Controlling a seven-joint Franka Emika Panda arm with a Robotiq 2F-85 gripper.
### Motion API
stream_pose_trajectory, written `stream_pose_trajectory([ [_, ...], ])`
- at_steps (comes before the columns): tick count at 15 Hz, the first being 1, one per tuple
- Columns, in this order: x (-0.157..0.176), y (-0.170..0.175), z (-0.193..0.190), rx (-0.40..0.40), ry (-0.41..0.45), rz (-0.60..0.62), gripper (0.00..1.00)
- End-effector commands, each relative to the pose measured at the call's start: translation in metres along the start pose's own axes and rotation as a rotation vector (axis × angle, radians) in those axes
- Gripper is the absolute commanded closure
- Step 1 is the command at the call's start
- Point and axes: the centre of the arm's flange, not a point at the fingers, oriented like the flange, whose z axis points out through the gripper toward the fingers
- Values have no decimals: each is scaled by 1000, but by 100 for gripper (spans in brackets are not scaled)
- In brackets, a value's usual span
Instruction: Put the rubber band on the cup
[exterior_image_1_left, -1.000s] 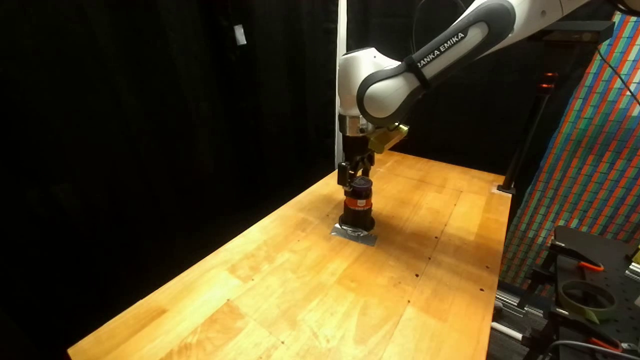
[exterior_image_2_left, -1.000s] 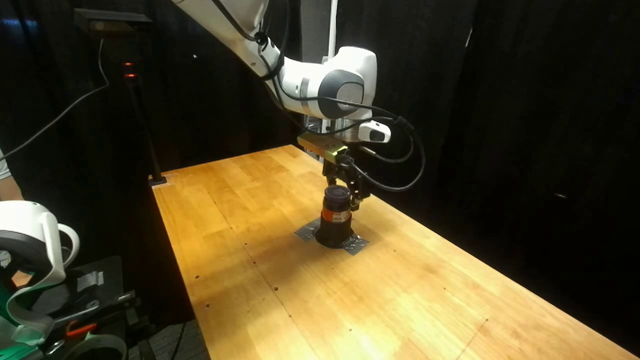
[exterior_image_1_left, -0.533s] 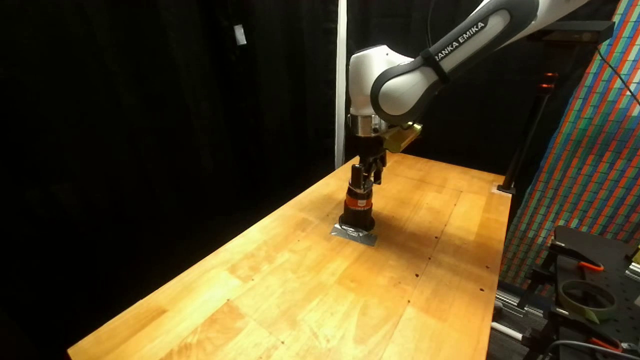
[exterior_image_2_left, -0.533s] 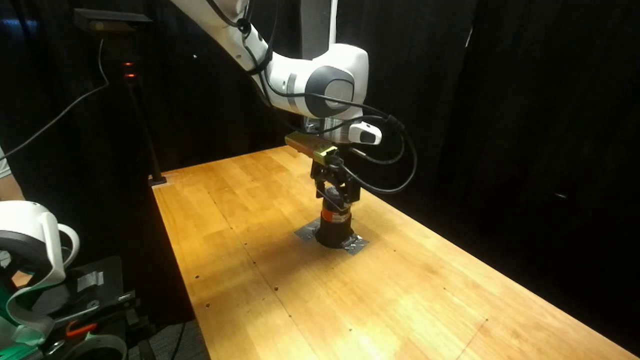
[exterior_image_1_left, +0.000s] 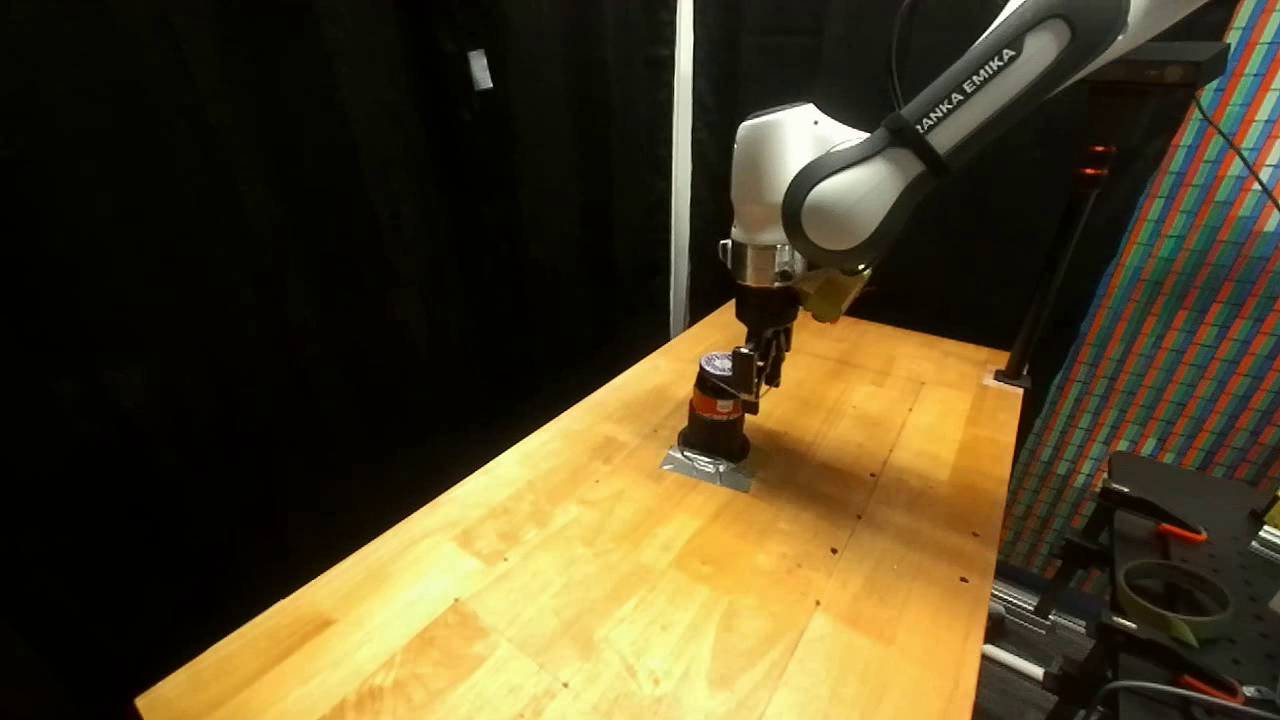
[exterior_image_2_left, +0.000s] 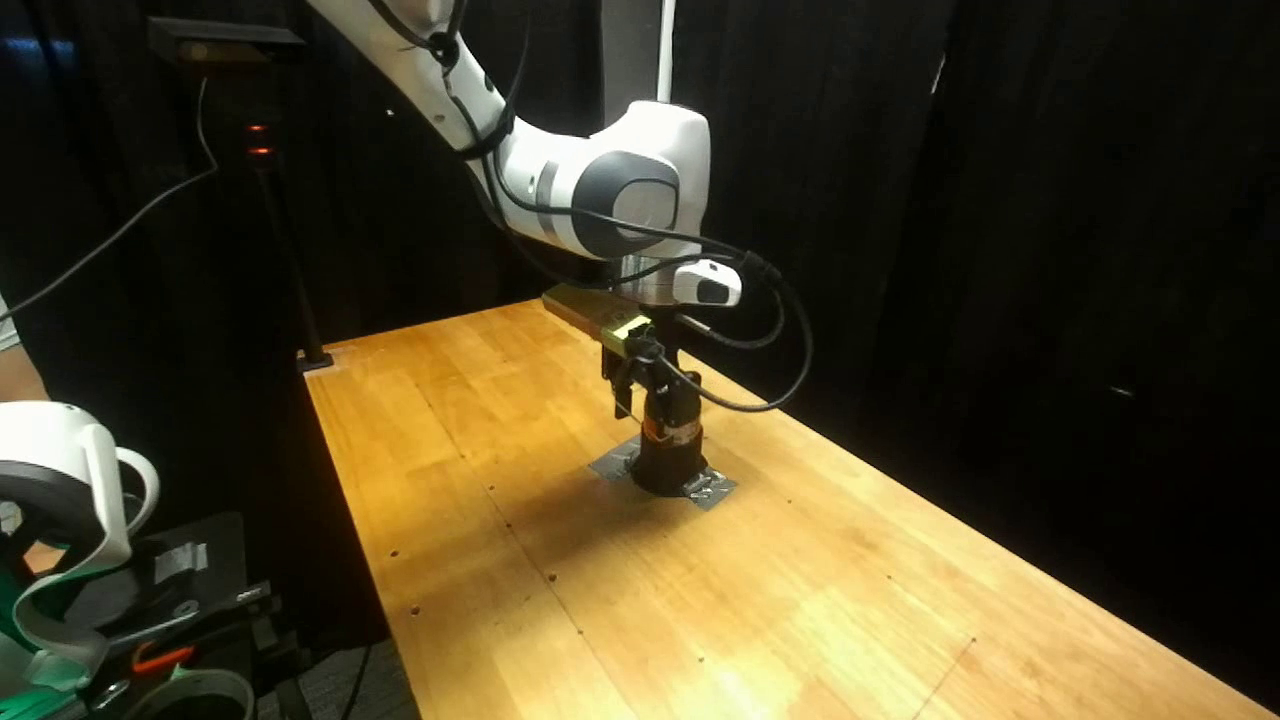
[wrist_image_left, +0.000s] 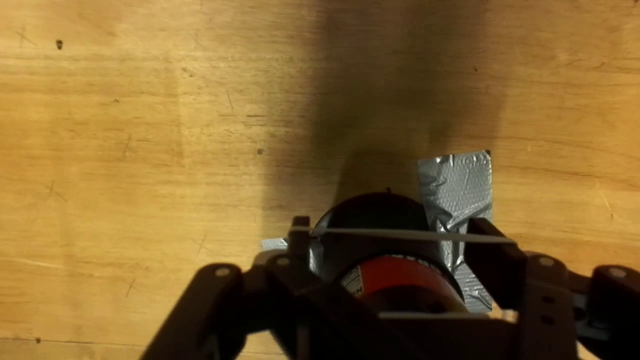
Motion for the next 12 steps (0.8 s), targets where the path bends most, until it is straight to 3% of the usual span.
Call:
stream_pose_trajectory([
  [1, -39, -5, 7, -16, 87, -26, 49],
  [5, -57, -11, 14, -31, 240, -40, 81],
  [7, -68, -11, 14, -24, 301, -42, 90],
  [12, -97, -7, 7, 21, 462, -20, 88],
])
